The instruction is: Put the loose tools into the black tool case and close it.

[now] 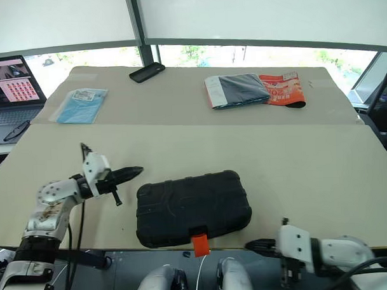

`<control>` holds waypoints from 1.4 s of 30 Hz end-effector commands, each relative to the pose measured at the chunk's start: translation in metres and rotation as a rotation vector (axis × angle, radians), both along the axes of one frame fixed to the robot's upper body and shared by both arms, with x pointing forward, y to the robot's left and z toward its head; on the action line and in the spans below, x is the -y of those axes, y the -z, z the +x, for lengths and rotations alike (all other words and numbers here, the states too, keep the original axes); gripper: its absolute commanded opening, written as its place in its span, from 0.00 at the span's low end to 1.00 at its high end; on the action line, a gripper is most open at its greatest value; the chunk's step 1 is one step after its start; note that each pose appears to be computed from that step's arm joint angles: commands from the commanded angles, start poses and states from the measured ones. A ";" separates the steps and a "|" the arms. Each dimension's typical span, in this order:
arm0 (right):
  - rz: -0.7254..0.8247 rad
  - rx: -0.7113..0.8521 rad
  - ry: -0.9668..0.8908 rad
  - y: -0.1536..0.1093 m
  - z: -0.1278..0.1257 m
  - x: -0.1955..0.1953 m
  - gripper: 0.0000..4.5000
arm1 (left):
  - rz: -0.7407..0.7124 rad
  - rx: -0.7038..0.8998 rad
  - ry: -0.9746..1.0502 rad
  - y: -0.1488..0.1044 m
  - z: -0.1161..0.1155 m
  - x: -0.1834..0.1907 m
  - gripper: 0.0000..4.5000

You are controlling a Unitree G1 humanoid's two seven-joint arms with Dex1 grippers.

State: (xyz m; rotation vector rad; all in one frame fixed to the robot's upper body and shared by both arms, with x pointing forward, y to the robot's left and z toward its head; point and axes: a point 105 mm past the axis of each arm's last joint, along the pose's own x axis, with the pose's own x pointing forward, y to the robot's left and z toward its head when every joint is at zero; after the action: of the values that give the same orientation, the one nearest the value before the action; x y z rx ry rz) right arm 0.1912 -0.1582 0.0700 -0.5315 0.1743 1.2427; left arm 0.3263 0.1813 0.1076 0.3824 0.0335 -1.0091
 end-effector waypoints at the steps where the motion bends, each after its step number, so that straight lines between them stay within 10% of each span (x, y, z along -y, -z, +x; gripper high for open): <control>1: 0.019 0.021 0.019 -0.007 0.016 -0.019 0.00 | 0.013 0.004 0.024 -0.007 0.004 0.002 0.03; 18: 0.090 0.250 0.300 -0.028 0.131 -0.042 0.00 | -0.128 -0.047 -0.209 -0.004 0.000 -0.018 0.03; 22: 0.113 0.266 0.347 -0.031 0.143 -0.040 0.00 | -0.407 0.056 -0.433 -0.051 0.020 -0.048 0.03; 27: 0.104 0.240 0.374 -0.026 0.136 -0.025 0.00 | -0.441 -0.035 -0.162 -0.092 0.008 -0.016 0.03; 32: 0.110 0.205 0.436 -0.016 0.124 -0.004 0.00 | -0.276 -0.324 0.001 -0.069 -0.001 0.032 0.03; 42: 0.308 0.103 0.515 -0.042 0.086 0.008 0.00 | -0.001 -0.409 0.129 0.007 -0.006 0.089 0.03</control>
State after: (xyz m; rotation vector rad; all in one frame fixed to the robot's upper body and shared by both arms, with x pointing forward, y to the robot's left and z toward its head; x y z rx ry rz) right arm 0.2827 -0.1722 0.0930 -0.2623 0.0743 0.6771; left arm 0.3237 0.0904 0.1347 0.1439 0.2595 -1.2239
